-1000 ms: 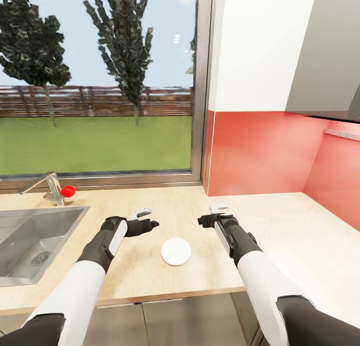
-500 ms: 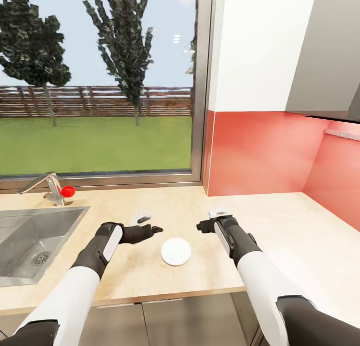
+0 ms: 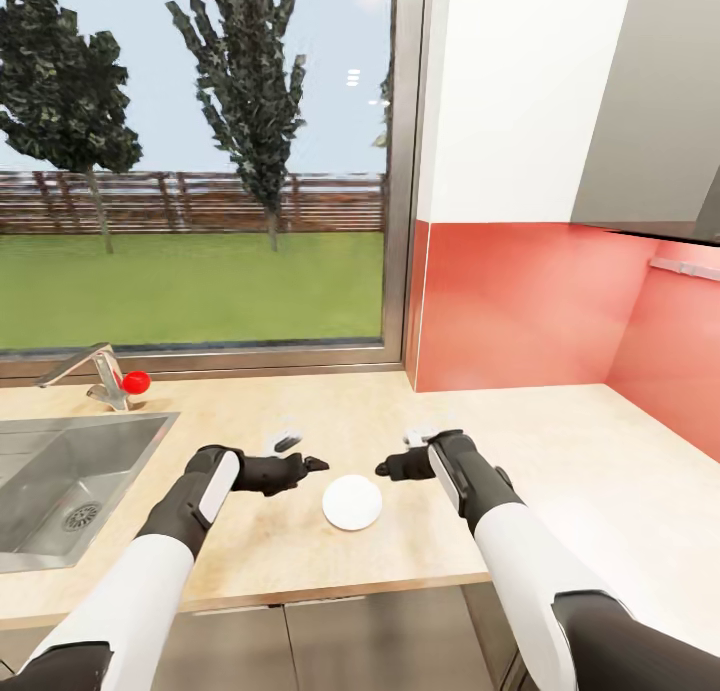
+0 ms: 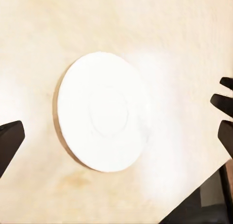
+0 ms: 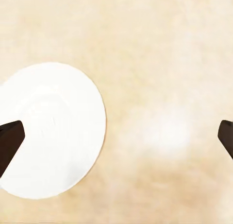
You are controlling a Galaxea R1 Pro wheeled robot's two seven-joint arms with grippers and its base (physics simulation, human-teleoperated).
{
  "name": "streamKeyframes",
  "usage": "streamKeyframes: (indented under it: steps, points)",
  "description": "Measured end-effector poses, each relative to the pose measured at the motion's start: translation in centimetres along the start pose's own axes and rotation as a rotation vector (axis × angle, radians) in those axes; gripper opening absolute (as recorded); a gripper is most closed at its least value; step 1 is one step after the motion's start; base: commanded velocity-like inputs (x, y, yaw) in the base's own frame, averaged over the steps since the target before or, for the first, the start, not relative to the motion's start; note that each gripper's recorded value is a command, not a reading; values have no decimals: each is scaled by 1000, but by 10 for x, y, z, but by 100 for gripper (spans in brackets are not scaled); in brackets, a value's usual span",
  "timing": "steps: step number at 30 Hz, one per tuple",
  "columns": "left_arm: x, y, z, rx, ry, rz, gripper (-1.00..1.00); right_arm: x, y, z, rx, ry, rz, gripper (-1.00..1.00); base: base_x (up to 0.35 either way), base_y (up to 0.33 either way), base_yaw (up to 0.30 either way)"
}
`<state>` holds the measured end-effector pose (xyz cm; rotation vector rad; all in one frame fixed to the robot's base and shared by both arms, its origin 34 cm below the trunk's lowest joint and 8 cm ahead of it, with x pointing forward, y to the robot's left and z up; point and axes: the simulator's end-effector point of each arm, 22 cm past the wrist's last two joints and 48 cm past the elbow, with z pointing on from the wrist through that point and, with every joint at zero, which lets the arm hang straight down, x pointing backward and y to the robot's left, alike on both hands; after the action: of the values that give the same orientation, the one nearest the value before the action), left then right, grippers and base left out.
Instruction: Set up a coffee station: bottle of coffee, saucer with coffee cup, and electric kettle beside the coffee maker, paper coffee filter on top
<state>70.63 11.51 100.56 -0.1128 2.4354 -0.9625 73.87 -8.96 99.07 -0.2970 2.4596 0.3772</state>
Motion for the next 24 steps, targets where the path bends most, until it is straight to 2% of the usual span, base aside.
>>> streamKeyframes:
  steps: [2,6,9,17,24]
  points:
    - [1,-1,-2,10,10,-14,100,6,3,2,-15,16,4,100,0,0,0]
    - [0,-3,-6,34,15,-41,100,20,22,5,-101,54,15,100,0,0,0]
    - [-1,-2,-8,41,12,-50,100,25,27,7,-126,68,18,100,0,0,0]
    - [-4,1,-12,61,3,-84,100,41,32,12,-145,105,28,100,0,0,0]
    - [-4,-1,-11,69,1,-87,100,53,33,16,-148,132,33,100,0,0,0]
